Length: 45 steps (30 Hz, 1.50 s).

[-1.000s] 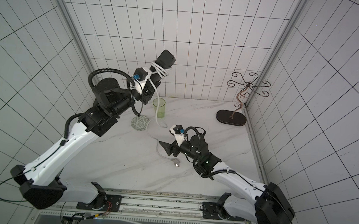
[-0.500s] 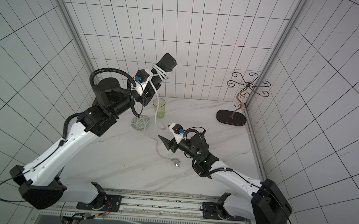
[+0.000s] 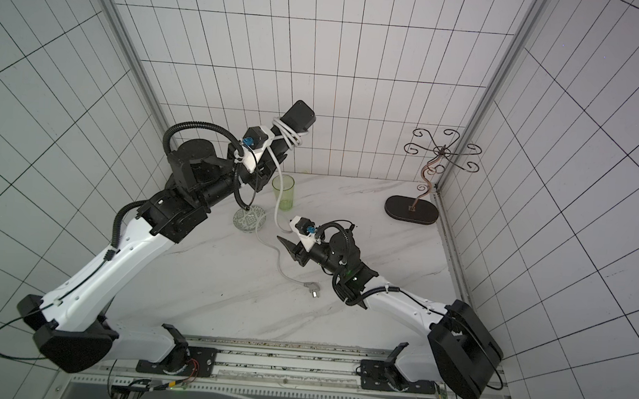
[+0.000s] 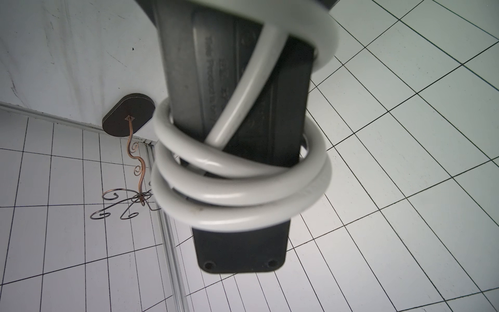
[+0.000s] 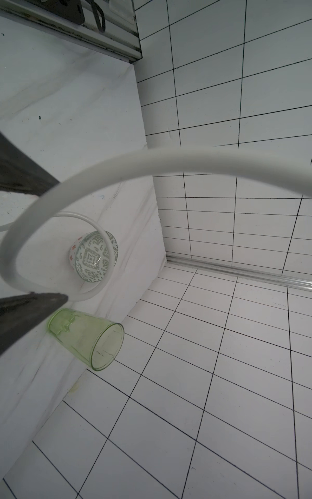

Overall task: Unwrap the cord wrapped around the power strip
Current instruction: Unwrap the power cord from the power strip.

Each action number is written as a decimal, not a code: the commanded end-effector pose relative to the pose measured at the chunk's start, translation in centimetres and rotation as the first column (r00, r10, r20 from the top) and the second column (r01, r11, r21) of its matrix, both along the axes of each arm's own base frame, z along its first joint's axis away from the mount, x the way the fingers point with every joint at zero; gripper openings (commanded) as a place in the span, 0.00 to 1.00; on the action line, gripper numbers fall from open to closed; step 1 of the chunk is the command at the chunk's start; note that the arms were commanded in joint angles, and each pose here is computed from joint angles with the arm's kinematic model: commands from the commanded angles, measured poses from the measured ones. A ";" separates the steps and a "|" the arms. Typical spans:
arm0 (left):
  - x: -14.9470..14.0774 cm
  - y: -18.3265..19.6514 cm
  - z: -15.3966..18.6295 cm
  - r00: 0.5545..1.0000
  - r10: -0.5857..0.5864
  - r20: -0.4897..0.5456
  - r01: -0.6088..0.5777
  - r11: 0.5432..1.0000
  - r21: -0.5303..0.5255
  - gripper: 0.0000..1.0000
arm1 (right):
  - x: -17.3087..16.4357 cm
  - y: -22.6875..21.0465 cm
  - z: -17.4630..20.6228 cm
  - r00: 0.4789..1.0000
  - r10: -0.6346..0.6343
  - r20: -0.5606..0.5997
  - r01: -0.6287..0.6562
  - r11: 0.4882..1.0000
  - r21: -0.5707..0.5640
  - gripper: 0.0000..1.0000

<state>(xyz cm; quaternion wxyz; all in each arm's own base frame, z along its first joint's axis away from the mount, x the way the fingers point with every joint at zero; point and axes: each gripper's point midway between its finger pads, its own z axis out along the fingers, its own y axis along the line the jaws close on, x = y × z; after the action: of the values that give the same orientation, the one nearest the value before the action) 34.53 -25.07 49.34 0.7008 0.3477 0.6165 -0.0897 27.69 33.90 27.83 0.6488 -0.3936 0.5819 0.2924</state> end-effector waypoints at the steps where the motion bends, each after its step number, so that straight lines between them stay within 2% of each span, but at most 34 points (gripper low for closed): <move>1: -1.4 0.5 2.8 0.998 -0.018 0.065 0.021 0.999 -0.046 0.00 | -0.2 1.2 7.0 0.989 0.026 0.147 -0.042 0.993 0.109 0.44; 4: -1.1 0.5 2.1 0.998 -0.014 0.054 0.016 0.999 -0.032 0.00 | -0.6 1.3 7.7 0.986 0.047 0.161 -0.066 0.992 0.112 0.09; 5: -0.9 0.5 1.8 0.999 -0.013 0.051 0.014 1.000 -0.022 0.00 | -0.9 1.2 7.9 0.985 0.056 0.161 -0.074 0.992 0.104 0.00; 8: 0.5 0.9 -0.3 0.999 0.032 0.040 -0.034 0.998 0.049 0.00 | -1.7 0.2 8.8 0.990 0.050 0.134 -0.062 0.994 0.089 0.00; 12: 2.4 2.0 -4.3 0.993 0.109 0.039 -0.114 0.979 0.167 0.00 | -1.3 -3.9 11.0 0.992 -0.116 0.051 0.113 0.992 0.059 0.00; 16: 2.1 1.8 -7.5 0.996 0.080 0.050 -0.090 0.964 0.249 0.00 | -0.7 -7.6 14.8 0.971 -0.236 0.038 0.236 0.972 0.005 0.00; 20: 0.6 1.3 -9.7 0.998 -0.006 0.065 -0.016 0.945 0.327 0.00 | 1.1 -9.8 18.6 0.952 -0.304 0.045 0.307 0.948 -0.091 0.00; 24: -1.7 1.1 -11.1 0.987 -0.119 0.105 0.064 0.905 0.421 0.00 | 3.9 -11.2 21.3 0.931 -0.361 0.058 0.365 0.911 -0.193 0.00; 26: -3.5 0.7 -11.2 0.969 -0.205 0.135 0.123 0.882 0.454 0.00 | 6.1 -12.2 21.5 0.914 -0.400 0.063 0.403 0.882 -0.243 0.00; 28: -5.1 0.5 -10.5 0.949 -0.268 0.165 0.171 0.878 0.447 0.00 | 8.9 -13.5 20.9 0.897 -0.438 0.055 0.435 0.857 -0.277 0.00; 31: -7.2 0.2 -8.6 0.920 -0.338 0.201 0.234 0.882 0.410 0.00 | 13.3 -15.2 18.3 0.868 -0.495 0.026 0.474 0.814 -0.336 0.00; 35: -9.2 0.1 -5.0 0.885 -0.380 0.269 0.286 0.900 0.329 0.00 | 17.3 -16.3 12.1 0.850 -0.521 -0.076 0.447 0.790 -0.419 0.00; 38: -9.6 0.3 -2.2 0.873 -0.362 0.326 0.278 0.920 0.277 0.00 | 17.3 -15.8 5.2 0.849 -0.497 -0.180 0.363 0.795 -0.486 0.00; 42: -8.0 1.1 -0.2 0.894 -0.275 0.355 0.196 0.950 0.243 0.00 | 14.4 -15.4 -2.2 0.828 -0.448 -0.337 0.249 0.833 -0.494 0.00; 43: -7.5 1.1 -0.1 0.900 -0.257 0.351 0.180 0.954 0.238 0.00 | 13.5 -15.3 -3.3 0.821 -0.438 -0.367 0.233 0.844 -0.484 0.08; 45: -6.2 1.4 0.2 0.918 -0.197 0.345 0.128 0.969 0.213 0.00 | 11.6 -15.4 -4.8 0.804 -0.424 -0.417 0.219 0.863 -0.455 0.32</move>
<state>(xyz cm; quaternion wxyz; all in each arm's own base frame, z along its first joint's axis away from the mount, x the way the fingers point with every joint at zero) 27.23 -24.58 46.03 0.7191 0.5222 0.4563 -0.0457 41.94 17.75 23.06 0.4122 -0.3242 0.8461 0.0958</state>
